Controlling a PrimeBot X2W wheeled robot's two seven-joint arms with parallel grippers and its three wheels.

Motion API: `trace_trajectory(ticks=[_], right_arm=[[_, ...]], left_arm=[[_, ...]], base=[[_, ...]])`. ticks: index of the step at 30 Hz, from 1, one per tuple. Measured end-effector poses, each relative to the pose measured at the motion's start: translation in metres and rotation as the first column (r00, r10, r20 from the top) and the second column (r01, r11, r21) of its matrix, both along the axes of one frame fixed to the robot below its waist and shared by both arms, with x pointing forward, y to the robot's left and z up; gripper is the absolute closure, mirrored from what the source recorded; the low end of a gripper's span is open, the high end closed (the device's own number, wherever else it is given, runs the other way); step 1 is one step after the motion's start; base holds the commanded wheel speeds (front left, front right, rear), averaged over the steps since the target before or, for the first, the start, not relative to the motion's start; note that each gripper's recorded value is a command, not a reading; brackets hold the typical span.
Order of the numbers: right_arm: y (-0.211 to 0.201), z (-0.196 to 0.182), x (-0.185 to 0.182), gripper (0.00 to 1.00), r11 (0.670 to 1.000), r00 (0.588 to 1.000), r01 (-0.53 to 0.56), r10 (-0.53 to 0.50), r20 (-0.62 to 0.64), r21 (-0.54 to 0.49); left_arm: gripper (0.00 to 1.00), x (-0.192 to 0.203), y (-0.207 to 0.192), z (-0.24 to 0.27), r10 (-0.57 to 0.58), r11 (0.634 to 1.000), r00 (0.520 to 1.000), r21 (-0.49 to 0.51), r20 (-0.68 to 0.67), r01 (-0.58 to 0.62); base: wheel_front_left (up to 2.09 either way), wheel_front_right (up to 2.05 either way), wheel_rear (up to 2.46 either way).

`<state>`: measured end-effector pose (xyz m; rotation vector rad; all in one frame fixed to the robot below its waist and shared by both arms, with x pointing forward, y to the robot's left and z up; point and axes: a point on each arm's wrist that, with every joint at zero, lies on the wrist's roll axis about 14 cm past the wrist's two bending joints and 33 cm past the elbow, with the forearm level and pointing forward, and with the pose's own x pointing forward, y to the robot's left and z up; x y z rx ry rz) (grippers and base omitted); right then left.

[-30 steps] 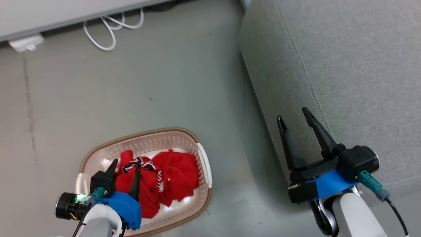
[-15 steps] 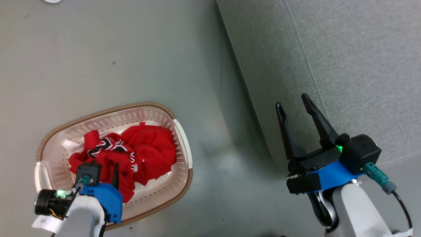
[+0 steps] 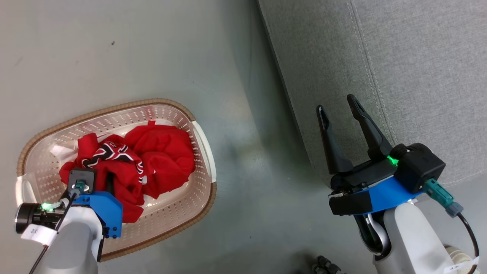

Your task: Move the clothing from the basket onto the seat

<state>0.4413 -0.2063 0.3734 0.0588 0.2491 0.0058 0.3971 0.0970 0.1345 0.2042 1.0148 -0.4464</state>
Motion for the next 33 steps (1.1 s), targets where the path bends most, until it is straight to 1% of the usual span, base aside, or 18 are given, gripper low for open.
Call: trace_trajectory(ticks=[9,19,20,21,22,23,33], right_arm=[[-0.001,-0.012,0.002,0.0,1.0,1.0,0.005,-0.004,-0.026,0.009],[-0.003,-0.019,0.002,0.0,1.0,0.999,0.011,-0.01,-0.043,0.015],[-0.003,-0.018,0.002,0.0,1.0,0.999,0.01,-0.009,-0.042,0.015],[-0.002,-0.018,0.002,0.0,1.0,0.999,0.009,-0.009,-0.04,0.015],[-0.002,-0.018,0.002,0.0,1.0,0.999,0.009,-0.008,-0.039,0.015],[-0.002,-0.017,0.003,0.0,1.0,0.999,0.009,-0.008,-0.038,0.015],[0.0,-0.012,0.007,0.0,1.0,1.0,0.001,-0.001,-0.019,0.021]], left_arm=[[0.0,-0.004,-0.008,-0.021,-0.022,1.0,0.998,0.0,-0.067,0.022],[0.0,-0.007,-0.018,-0.032,-0.033,0.999,0.994,-0.005,-0.099,0.033],[0.02,-0.007,-0.018,-0.032,-0.032,0.999,0.994,-0.005,-0.103,0.032],[0.28,-0.008,-0.018,-0.032,-0.03,1.0,0.994,-0.004,-0.107,0.03],[0.67,-0.009,-0.018,-0.032,-0.028,1.0,0.993,-0.004,-0.113,0.028],[1.0,-0.01,-0.018,-0.032,-0.027,1.0,0.993,-0.005,-0.114,0.027],[1.0,-0.01,-0.019,-0.026,0.002,1.0,0.993,-0.02,-0.121,-0.005]], base=[[0.0,0.0,0.0],[0.0,0.0,0.0],[0.0,0.0,0.0],[0.0,0.0,0.0],[0.0,0.0,0.0],[0.0,0.0,0.0],[0.0,0.0,0.0]])
